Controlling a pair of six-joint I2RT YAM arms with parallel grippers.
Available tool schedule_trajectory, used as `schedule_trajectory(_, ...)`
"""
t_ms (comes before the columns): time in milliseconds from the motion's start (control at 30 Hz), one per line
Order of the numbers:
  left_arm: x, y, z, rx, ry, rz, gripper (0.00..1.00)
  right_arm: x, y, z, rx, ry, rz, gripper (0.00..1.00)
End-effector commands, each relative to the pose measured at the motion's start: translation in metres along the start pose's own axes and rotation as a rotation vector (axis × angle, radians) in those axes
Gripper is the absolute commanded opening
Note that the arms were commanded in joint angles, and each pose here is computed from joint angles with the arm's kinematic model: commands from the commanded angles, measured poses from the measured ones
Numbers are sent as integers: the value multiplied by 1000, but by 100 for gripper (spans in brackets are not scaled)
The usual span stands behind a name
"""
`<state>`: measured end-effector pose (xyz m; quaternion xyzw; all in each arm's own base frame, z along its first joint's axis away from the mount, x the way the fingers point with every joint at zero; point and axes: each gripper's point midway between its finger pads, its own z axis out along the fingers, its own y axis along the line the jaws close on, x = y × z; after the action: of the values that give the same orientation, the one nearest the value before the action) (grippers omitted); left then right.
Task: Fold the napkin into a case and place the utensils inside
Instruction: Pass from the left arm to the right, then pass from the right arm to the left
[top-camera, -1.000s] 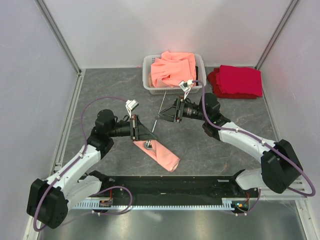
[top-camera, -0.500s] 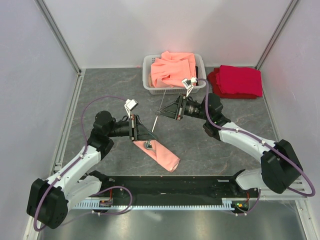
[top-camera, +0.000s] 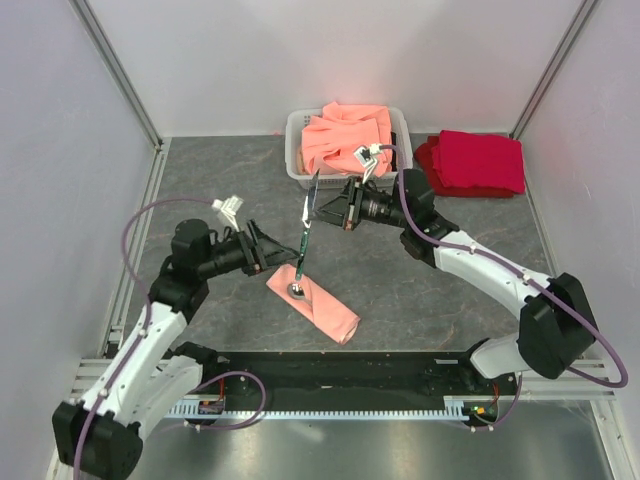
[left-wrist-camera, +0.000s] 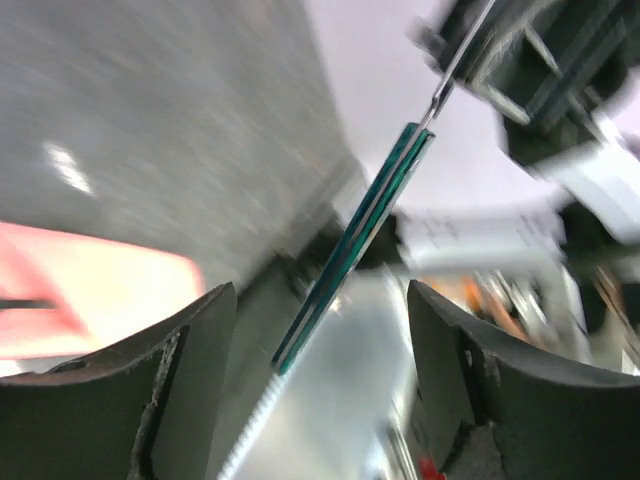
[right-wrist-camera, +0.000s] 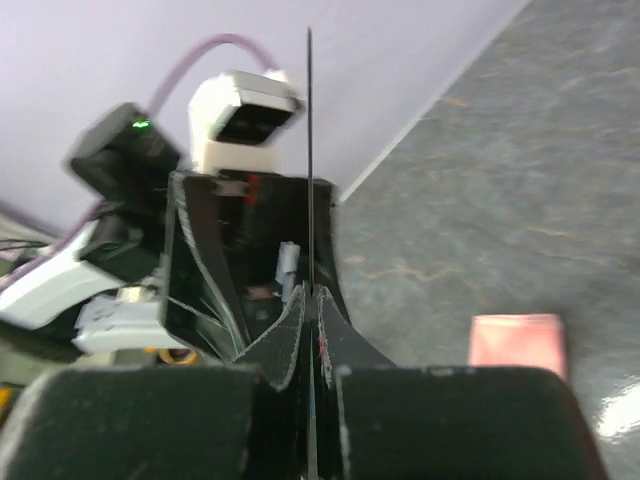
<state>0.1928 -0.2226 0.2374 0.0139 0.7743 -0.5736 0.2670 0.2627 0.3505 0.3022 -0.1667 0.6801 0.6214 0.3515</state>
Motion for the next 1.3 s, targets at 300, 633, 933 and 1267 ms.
schedule_trajectory(300, -25, 29, -18, -146, -139, 195, 82, 5, -56, 18, 268, 59, 19, 0)
schedule_trajectory(633, -16, 35, 12, -380, -105, 473, 86, 8, -56, 31, 380, -5, 289, 0)
schedule_trajectory(933, -22, 35, 17, -453, -106, 518, 66, 8, -28, 28, 358, -14, 324, 0)
schedule_trajectory(1267, 1, -5, 20, -246, -11, 456, 2, -1, -10, 13, 277, 34, 145, 38)
